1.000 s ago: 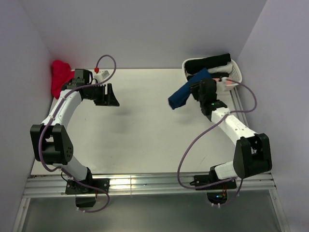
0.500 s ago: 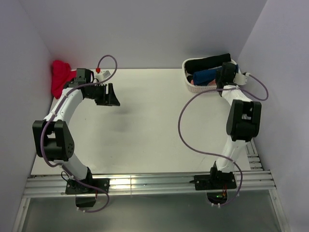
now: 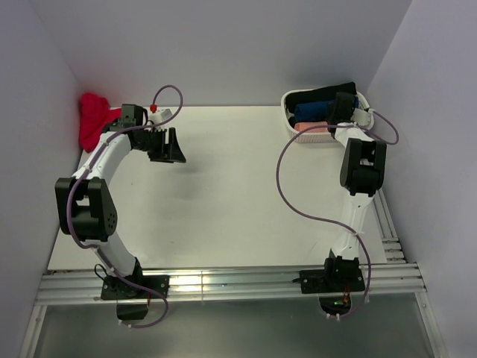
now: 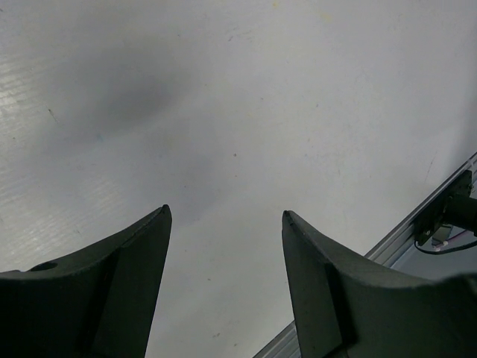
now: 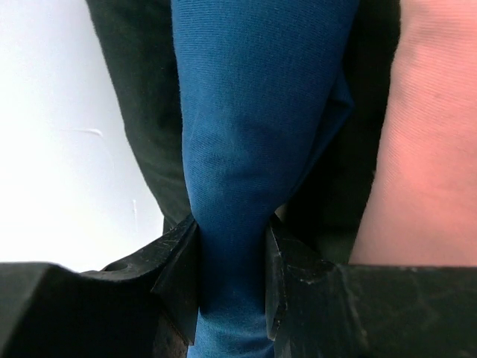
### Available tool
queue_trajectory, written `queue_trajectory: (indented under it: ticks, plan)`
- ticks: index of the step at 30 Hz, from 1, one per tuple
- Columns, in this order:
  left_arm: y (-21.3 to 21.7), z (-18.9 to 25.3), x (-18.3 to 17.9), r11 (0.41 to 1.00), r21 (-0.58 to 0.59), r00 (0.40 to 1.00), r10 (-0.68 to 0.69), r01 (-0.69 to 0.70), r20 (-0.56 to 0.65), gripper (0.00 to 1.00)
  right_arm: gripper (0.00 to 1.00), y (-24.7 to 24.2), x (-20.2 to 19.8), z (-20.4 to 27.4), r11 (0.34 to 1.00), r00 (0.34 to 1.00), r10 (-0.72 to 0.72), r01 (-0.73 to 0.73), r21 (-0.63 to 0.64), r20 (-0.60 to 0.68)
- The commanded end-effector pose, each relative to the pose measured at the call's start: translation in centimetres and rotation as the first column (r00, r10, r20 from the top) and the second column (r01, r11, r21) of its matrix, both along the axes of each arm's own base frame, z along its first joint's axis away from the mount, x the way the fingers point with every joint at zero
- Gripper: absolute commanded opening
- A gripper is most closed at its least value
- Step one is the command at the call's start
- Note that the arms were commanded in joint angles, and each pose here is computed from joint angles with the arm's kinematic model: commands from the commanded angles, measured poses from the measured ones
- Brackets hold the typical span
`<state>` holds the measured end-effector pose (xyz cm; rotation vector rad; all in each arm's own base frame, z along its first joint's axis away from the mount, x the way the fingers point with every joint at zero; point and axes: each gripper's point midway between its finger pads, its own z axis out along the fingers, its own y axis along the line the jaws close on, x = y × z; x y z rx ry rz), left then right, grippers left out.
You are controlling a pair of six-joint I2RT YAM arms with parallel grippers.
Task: Roll the t-shirts
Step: Place the rolled tshirt into the container
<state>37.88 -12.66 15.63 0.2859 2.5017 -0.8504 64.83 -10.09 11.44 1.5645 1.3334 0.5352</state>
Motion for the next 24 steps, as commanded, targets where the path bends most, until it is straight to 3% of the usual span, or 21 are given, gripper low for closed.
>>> queue_trajectory:
  ticks: [1,5,7,11,15,17,24]
  plan:
    - [-0.4,1.1,0.8,1.000,0.009,0.998,-0.026,0.025,0.051,0.66,0.00,-0.2,1.9,3.8,1.000,0.993,-0.005,0.005,0.002,0.118]
    - [-0.6,1.0,0.8,0.999,0.009,0.998,-0.032,0.032,0.049,0.66,0.00,0.4,2.2,1.8,0.999,0.997,0.016,-0.019,0.036,0.077]
    - [-0.8,1.1,0.8,0.999,0.007,0.998,-0.035,0.034,0.051,0.66,0.06,0.4,2.0,0.7,0.999,0.998,0.018,-0.020,0.050,0.053]
    - [-0.9,1.4,0.7,0.999,0.009,0.998,-0.035,0.035,0.053,0.66,0.37,0.9,1.6,0.3,0.997,0.999,0.039,-0.041,0.065,0.033]
    - [-0.9,1.8,0.5,0.999,0.007,0.998,-0.034,0.033,0.061,0.66,0.54,1.1,0.8,0.5,0.996,0.998,0.054,-0.055,0.070,0.010]
    - [-1.1,2.1,0.4,0.999,-0.002,0.997,-0.037,0.037,0.065,0.66,0.68,1.4,0.6,1.1,0.994,0.997,0.073,-0.075,0.081,0.020]
    - [-1.4,2.8,0.2,0.999,-0.018,0.996,-0.043,0.045,0.079,0.66,0.73,1.0,-0.8,3.6,0.993,0.997,0.075,-0.076,0.090,0.011]
